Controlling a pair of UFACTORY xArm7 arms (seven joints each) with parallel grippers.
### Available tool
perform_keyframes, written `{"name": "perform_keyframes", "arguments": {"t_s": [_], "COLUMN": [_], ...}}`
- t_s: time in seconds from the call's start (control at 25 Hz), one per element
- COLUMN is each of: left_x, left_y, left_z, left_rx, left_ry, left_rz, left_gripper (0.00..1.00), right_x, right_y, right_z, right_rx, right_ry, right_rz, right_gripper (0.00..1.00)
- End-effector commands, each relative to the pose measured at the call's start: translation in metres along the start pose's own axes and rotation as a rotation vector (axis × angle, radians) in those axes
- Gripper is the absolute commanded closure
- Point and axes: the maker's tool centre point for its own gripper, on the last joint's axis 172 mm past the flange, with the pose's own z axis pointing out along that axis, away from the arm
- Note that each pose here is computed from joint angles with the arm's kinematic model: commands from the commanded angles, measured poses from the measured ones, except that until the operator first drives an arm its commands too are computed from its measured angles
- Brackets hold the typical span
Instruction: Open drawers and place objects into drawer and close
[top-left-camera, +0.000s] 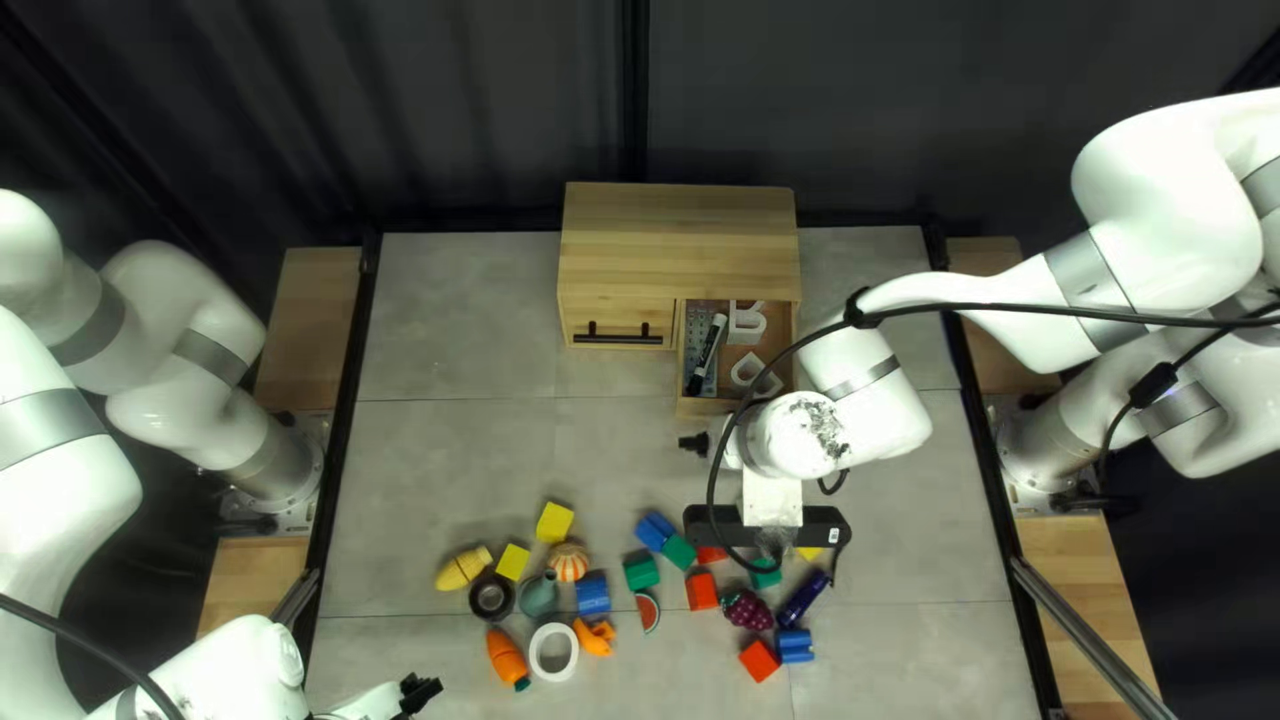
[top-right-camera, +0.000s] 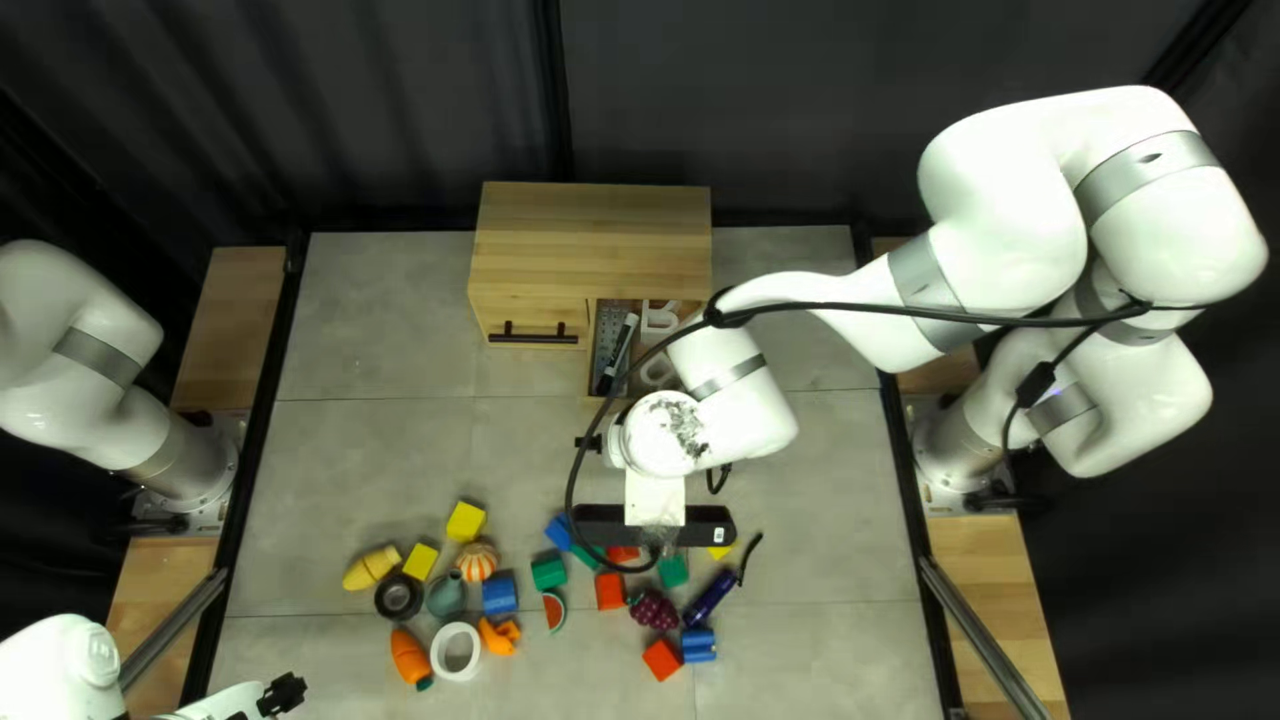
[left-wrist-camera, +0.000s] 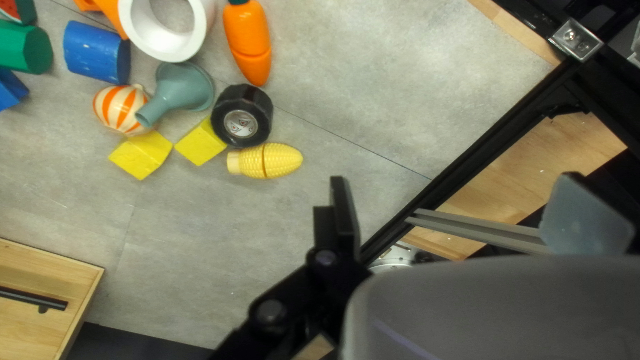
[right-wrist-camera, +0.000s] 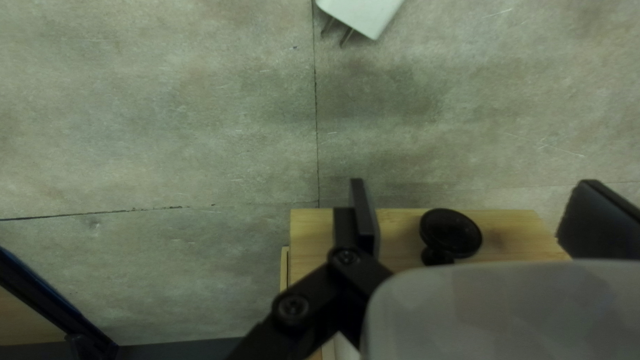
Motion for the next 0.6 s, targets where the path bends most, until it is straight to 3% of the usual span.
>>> {"name": "perform_keyframes", "arguments": {"t_s": [0.04,0.6], "left_x": [0.000,0.000], "left_y": [0.000,0.000], "left_z": [0.000,0.000], "left_rx": [0.000,0.000], "left_ry": [0.000,0.000], "left_rz": [0.000,0.000], "left_gripper": [0.00,0.00], "right_x": [-0.004,-0.018], "right_y": [-0.002,-0.008], "right_z": [0.002,0.000], "right_rx": [0.008,0.011], "right_ry": [-0.005,-0.036], "right_rz": [0.004,0.009], "right_gripper": [0.00,0.00]}}
